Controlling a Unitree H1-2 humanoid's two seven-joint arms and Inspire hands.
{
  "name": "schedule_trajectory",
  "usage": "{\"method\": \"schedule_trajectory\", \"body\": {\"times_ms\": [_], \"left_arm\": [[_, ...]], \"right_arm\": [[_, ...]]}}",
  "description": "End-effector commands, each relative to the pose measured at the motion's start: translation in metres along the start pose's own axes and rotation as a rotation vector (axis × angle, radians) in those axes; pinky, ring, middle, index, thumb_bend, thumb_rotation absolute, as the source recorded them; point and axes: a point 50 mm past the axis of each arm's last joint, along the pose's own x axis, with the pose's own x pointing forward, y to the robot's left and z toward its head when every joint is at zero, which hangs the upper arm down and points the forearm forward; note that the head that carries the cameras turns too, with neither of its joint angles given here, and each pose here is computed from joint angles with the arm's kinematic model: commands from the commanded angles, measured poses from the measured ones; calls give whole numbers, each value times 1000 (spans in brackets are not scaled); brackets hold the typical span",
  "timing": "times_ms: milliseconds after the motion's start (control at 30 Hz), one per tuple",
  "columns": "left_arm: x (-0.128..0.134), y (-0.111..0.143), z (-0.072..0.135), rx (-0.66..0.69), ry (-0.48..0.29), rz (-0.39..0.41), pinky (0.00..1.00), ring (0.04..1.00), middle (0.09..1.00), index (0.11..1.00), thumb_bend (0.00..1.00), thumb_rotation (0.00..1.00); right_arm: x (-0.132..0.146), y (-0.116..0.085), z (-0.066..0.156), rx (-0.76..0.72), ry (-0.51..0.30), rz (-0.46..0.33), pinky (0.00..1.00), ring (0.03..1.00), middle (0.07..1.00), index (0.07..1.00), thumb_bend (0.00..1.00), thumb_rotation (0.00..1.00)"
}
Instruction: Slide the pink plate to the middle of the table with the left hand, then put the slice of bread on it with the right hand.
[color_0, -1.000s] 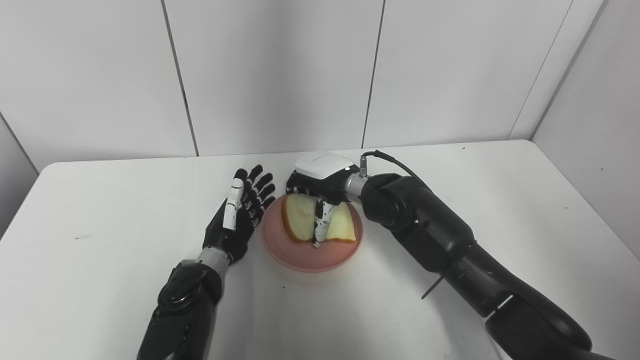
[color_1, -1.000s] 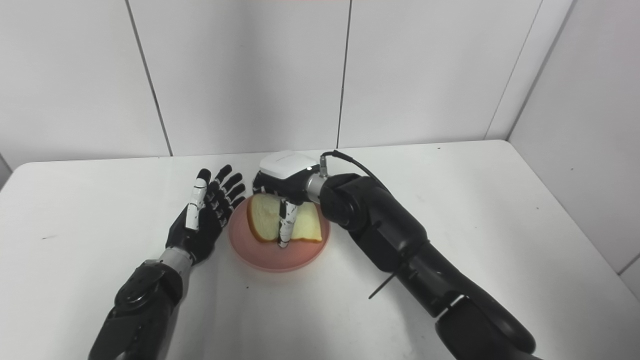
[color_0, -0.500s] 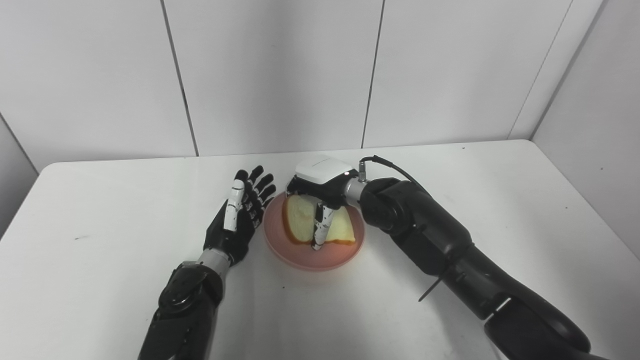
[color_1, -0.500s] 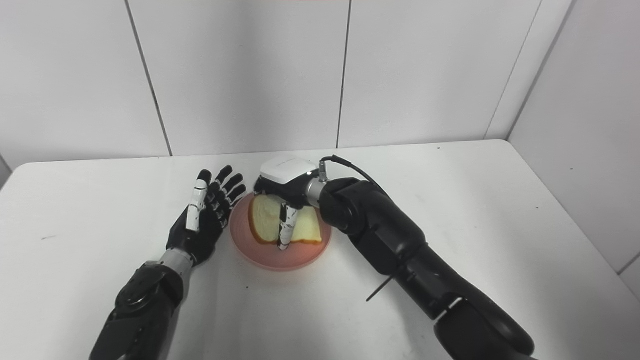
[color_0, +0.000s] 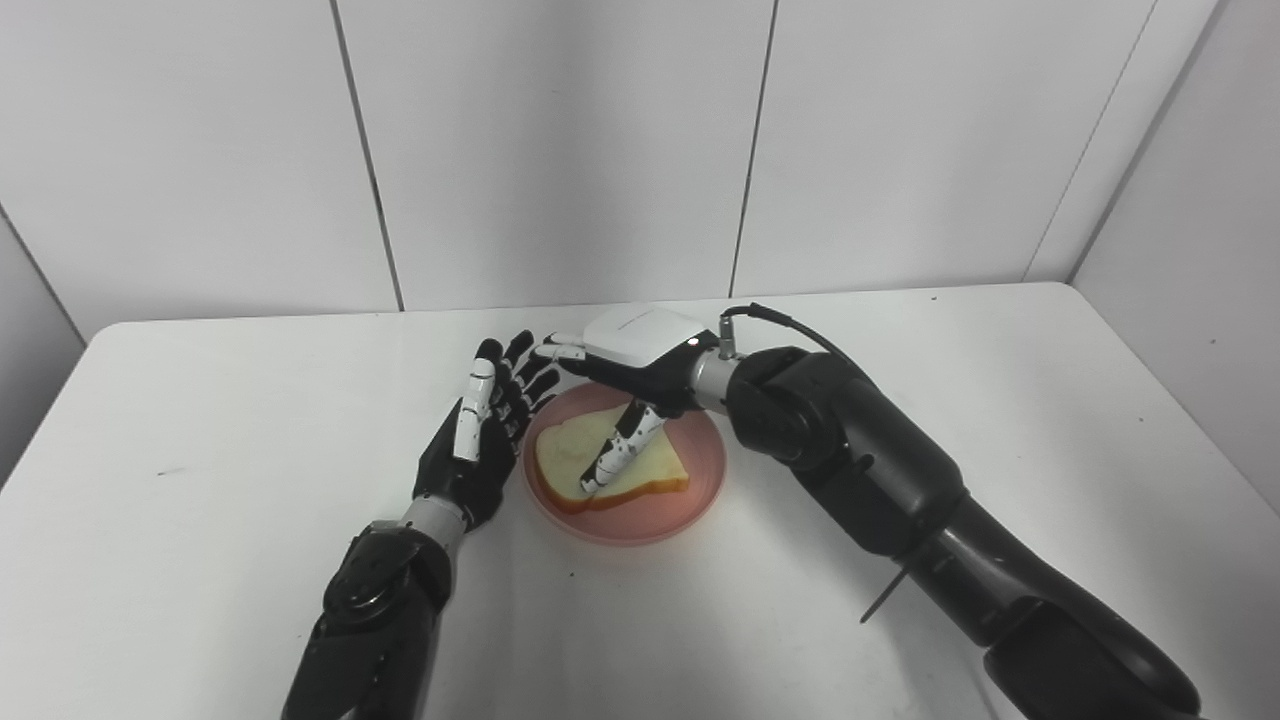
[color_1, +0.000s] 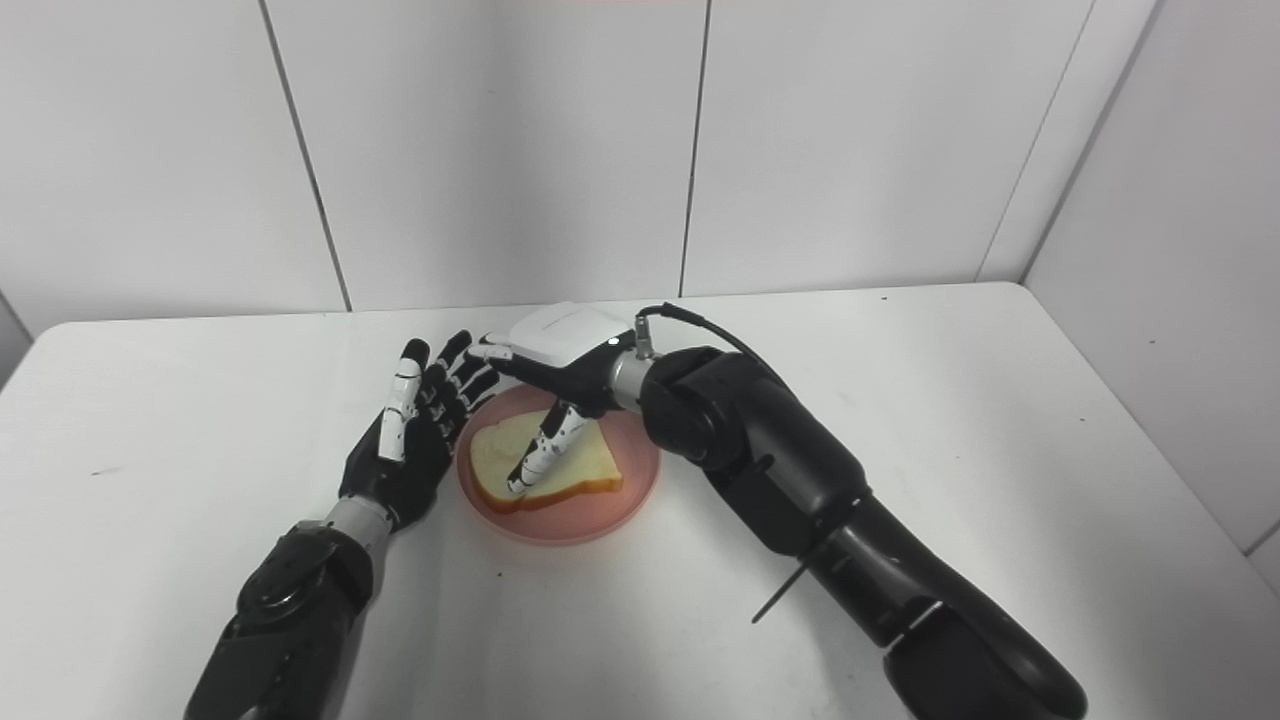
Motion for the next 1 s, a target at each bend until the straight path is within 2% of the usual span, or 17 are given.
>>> {"method": "schedule_trajectory", "body": {"times_ms": [0,167,400,533,600,667,867,933,967], "left_arm": [[-25,10,-49,-41,204,75,961,965,959,968,673,1000],[-24,9,-48,-47,213,79,957,959,955,966,675,1000],[-24,9,-46,-58,218,90,953,956,952,964,673,1000],[-25,12,-45,-50,213,80,962,961,958,970,661,1000],[-26,14,-45,-43,207,76,964,967,963,972,654,1000],[-27,15,-43,-45,204,74,968,970,967,976,665,1000],[-33,21,-37,-4,172,86,979,974,974,984,672,1000],[-36,22,-34,11,159,98,986,973,971,981,662,1000],[-38,23,-32,20,150,105,987,973,971,981,661,1000]], "right_arm": [[-6,-38,4,-34,3,-79,886,966,996,974,969,536],[-17,-53,13,-73,-23,-89,987,980,995,968,958,554],[-33,-69,21,-102,-4,-99,959,982,989,956,980,555],[-43,-69,13,-50,20,-128,966,990,998,965,976,529],[-50,-66,5,29,24,-148,956,993,1000,969,976,506],[-54,-61,-4,127,40,-146,904,996,1000,987,972,511],[-72,-34,-35,362,95,-180,789,958,1000,1000,984,599],[-77,-22,-43,416,124,-197,838,959,1000,1000,965,692],[-81,-16,-47,447,143,-204,842,960,1000,1000,965,704]]}}
